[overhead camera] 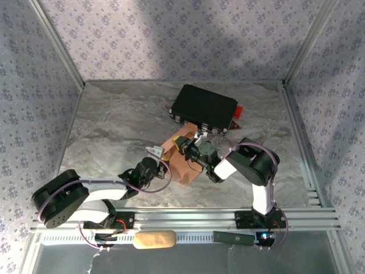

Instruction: Fold the paper box

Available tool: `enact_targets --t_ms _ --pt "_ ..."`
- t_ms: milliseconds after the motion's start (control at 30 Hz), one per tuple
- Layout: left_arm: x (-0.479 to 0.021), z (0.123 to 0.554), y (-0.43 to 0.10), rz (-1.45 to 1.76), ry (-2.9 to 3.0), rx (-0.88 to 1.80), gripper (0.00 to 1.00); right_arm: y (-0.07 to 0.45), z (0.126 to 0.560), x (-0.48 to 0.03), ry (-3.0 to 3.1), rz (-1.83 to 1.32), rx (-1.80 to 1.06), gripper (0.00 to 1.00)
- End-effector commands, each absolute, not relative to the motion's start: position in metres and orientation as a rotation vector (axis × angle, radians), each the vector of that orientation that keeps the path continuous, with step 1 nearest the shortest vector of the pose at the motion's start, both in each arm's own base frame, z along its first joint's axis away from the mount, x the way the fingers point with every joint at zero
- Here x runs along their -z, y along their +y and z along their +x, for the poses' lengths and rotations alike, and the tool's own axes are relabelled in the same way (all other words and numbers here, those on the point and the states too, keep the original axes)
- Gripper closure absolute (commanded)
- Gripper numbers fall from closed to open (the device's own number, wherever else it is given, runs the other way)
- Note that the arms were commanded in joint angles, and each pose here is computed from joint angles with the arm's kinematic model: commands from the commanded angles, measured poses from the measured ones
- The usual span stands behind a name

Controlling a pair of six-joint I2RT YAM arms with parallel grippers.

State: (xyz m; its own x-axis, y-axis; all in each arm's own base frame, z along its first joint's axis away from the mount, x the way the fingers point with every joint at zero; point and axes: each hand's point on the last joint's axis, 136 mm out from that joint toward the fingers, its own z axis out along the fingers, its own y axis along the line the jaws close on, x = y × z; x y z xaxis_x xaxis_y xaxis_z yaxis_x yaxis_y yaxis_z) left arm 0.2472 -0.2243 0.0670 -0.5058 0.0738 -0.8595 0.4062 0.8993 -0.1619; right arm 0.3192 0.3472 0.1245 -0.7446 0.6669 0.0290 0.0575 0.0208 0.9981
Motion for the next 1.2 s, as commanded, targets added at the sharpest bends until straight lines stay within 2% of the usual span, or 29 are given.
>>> enact_targets --t_ms 0,133,767,967,1100,1167 --pt "-0.093 0.263 -0.236 0.273 1.994 0.456 0.65 0.356 0.315 -0.124 1.858 0.737 -1.809 1.00" --pt "-0.090 0.265 -0.237 0.263 1.997 0.445 0.66 0.356 0.315 -0.123 1.859 0.751 -1.811 1.00" --pt "-0.086 0.280 -0.237 0.165 2.006 0.362 0.83 0.364 0.308 -0.115 1.865 0.788 -1.807 1.00" --pt "-0.085 0.283 -0.236 0.141 2.012 0.321 0.91 0.365 0.308 -0.110 1.867 0.809 -1.805 1.00" --pt "-0.090 0.283 -0.235 0.123 2.004 0.271 1.00 0.363 0.307 -0.109 1.866 0.828 -1.805 1.00" --pt "-0.092 0.282 -0.234 0.118 1.999 0.262 1.00 0.361 0.307 -0.111 1.855 0.841 -1.812 1.00"
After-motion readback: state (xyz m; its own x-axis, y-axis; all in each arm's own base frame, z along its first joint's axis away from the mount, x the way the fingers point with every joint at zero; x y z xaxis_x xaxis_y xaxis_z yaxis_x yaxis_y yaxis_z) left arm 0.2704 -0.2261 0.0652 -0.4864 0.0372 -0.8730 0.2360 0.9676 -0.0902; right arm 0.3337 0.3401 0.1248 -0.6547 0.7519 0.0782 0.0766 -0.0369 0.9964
